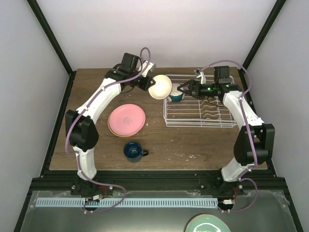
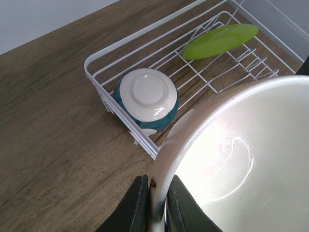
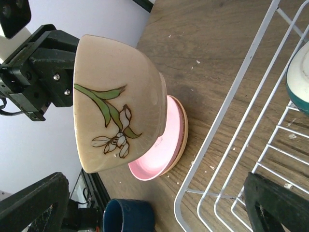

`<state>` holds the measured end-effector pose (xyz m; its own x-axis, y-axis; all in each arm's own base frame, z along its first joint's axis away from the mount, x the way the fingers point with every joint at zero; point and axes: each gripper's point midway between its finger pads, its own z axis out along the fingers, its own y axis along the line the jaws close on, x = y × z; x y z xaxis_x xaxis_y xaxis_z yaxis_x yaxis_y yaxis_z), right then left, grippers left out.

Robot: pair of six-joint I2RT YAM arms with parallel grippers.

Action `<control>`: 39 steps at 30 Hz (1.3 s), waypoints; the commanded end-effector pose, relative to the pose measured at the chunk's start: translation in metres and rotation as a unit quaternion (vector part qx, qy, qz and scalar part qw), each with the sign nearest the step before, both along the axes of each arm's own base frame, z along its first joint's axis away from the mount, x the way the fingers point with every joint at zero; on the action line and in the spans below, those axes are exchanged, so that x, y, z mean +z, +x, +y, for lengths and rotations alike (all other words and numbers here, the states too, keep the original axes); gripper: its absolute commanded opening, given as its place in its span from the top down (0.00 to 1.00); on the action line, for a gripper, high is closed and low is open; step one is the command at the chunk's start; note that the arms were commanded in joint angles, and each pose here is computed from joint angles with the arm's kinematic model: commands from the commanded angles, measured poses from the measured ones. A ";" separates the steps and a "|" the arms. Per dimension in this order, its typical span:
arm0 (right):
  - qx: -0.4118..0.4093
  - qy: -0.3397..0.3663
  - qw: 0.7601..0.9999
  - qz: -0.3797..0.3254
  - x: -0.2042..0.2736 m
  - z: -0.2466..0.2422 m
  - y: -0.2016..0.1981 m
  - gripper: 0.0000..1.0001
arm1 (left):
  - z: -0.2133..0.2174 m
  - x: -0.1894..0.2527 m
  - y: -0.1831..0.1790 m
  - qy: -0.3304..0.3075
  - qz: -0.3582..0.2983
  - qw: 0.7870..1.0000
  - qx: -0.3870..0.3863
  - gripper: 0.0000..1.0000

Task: Load the mixed dishes into the dish rack

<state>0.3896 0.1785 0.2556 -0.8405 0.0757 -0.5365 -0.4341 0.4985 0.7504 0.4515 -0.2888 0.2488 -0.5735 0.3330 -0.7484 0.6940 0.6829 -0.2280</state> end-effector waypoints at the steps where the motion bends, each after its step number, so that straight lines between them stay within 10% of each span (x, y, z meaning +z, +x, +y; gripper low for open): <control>1: 0.021 0.016 1.000 0.008 0.000 0.009 0.000 0.00 | -0.006 0.028 0.006 -0.020 -0.039 0.999 -0.009 1.00; 39: 0.079 0.067 0.995 -0.009 -0.015 0.061 0.026 0.00 | -0.013 0.016 0.006 -0.033 -0.014 0.999 -0.021 1.00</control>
<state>0.4030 0.2287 0.2219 -0.8697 0.0072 -0.4936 -0.4550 0.3762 0.8072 0.4562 -0.2894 0.2318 -0.5961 0.3477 -0.7237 0.6897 0.6832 -0.2399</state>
